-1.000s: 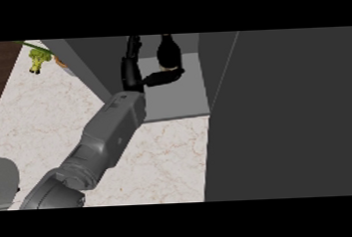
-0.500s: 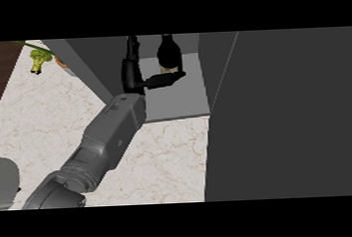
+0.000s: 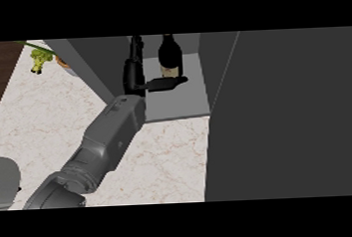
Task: Pick up the wine, place it into the cabinet and close the cabinet
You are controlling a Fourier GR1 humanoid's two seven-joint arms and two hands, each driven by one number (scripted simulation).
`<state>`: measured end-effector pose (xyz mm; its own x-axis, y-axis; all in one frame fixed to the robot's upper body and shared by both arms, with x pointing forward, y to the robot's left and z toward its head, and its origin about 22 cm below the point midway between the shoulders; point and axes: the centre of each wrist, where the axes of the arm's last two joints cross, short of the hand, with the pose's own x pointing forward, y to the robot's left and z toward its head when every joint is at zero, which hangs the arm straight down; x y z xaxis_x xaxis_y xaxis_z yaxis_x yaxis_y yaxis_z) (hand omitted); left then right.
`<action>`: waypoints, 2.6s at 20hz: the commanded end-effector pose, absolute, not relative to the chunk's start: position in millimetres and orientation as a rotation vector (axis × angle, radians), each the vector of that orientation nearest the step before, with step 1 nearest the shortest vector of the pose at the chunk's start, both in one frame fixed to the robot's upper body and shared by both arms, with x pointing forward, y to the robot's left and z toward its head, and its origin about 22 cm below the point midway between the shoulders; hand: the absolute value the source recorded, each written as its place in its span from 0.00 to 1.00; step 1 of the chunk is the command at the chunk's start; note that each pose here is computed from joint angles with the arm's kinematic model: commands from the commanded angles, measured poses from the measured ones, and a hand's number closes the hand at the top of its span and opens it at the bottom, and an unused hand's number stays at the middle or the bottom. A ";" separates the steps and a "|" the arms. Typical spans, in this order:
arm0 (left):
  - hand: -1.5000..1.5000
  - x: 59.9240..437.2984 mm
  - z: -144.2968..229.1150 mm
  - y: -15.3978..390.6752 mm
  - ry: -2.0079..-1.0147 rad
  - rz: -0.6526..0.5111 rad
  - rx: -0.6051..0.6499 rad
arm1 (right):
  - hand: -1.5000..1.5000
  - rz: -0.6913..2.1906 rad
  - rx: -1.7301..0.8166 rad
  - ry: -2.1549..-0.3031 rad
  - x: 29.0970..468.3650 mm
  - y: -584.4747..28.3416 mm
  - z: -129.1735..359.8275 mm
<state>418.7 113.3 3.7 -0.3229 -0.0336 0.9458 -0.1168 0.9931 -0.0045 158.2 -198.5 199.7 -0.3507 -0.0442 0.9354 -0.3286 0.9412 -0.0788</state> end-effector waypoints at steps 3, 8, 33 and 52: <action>0.00 413.7 -6.5 118.3 -1.857 0.095 0.108 | 0.00 0.297 0.296 -1.935 147.5 -192.8 210.1; 0.00 416.5 -0.8 116.8 -1.871 0.166 0.009 | 0.00 0.278 0.304 -1.932 155.8 -200.6 209.7; 0.00 335.8 -18.0 66.4 -1.847 0.156 -0.097 | 0.00 0.271 0.217 -1.918 132.9 -211.9 211.8; 0.00 210.8 8.9 65.7 -1.894 0.234 -0.108 | 0.00 0.228 0.212 -1.931 133.8 -213.6 213.6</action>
